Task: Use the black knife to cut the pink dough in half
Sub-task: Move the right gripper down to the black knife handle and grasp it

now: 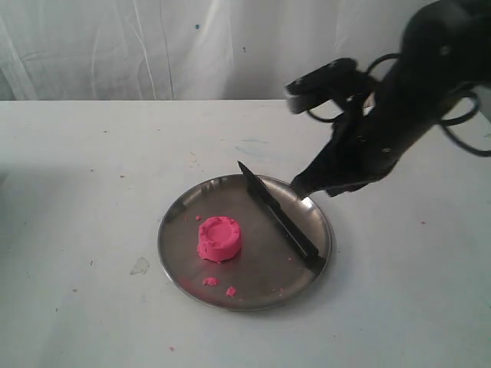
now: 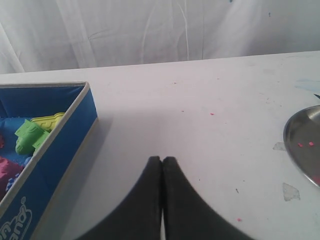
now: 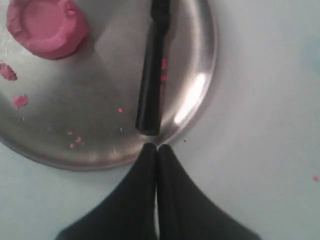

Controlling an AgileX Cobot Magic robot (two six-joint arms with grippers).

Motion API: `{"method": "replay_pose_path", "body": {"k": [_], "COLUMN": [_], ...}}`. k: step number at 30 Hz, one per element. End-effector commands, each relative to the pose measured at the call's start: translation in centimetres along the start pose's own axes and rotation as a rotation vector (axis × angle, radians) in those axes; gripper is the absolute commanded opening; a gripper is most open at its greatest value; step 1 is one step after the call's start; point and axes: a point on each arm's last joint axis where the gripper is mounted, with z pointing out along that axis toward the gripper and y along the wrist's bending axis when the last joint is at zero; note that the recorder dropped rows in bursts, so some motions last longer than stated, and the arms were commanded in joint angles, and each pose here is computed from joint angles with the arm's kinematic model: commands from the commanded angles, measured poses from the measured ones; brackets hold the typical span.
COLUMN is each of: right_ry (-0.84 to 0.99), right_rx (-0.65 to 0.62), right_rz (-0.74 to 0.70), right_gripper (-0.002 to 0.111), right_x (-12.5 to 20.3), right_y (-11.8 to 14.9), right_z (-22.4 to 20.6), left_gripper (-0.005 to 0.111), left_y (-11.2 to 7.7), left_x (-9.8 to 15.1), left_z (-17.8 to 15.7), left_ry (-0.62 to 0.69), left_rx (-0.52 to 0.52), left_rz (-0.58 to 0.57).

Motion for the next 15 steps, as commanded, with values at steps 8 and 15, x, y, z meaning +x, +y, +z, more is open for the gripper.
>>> {"method": "replay_pose_path", "body": {"k": [8,15], "right_ry": [-0.052,-0.005], "right_rx": [0.003,-0.004], "right_rz": [-0.076,-0.074], "right_gripper": [0.009,0.044], "right_x": [-2.4,-2.0], "right_y": [1.3,1.3], "right_z": [7.7,9.3], "left_gripper": [0.0,0.0], "left_y": [0.0,0.0], "left_x": [-0.2,-0.2], "left_z": [-0.1,-0.1], "left_ry": [-0.007,-0.007], "left_rx": [0.003,0.003], "left_rz": [-0.011,-0.011]}}
